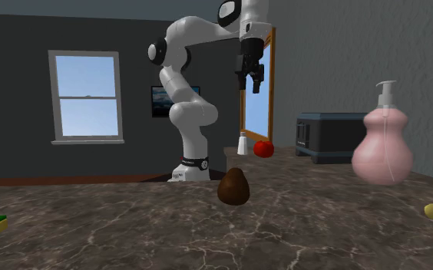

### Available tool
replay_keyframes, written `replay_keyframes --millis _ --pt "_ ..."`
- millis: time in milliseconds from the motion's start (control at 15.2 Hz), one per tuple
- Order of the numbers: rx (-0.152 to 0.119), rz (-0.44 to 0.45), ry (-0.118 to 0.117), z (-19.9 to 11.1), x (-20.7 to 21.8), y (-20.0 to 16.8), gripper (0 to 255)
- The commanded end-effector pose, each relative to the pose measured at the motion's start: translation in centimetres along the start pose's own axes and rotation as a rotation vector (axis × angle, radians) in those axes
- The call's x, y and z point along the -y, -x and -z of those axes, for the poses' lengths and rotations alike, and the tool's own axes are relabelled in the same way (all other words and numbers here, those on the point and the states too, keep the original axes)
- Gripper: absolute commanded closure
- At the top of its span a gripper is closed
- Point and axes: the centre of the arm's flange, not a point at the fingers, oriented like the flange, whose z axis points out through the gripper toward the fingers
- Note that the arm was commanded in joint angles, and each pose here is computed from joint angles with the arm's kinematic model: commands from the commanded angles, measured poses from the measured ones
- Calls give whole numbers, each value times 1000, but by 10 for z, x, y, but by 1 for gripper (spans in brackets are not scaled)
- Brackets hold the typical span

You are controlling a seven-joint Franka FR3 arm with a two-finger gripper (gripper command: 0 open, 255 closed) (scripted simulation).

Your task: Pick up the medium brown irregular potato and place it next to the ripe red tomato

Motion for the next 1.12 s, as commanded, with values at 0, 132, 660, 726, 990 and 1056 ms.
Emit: replay_keyframes --millis 0,132,660,726,990,1056 --pt "0 0 0 0 0 0 0" --pt "46 -65 -8 -12 -15 -27 0" --pt "231 -327 -42 -71 -88 -118 0" --pt "254 -359 -47 -79 -98 -127 0" --pt "347 -490 -63 -116 -143 -158 0" --pt "370 -523 -68 -126 -155 -164 0"
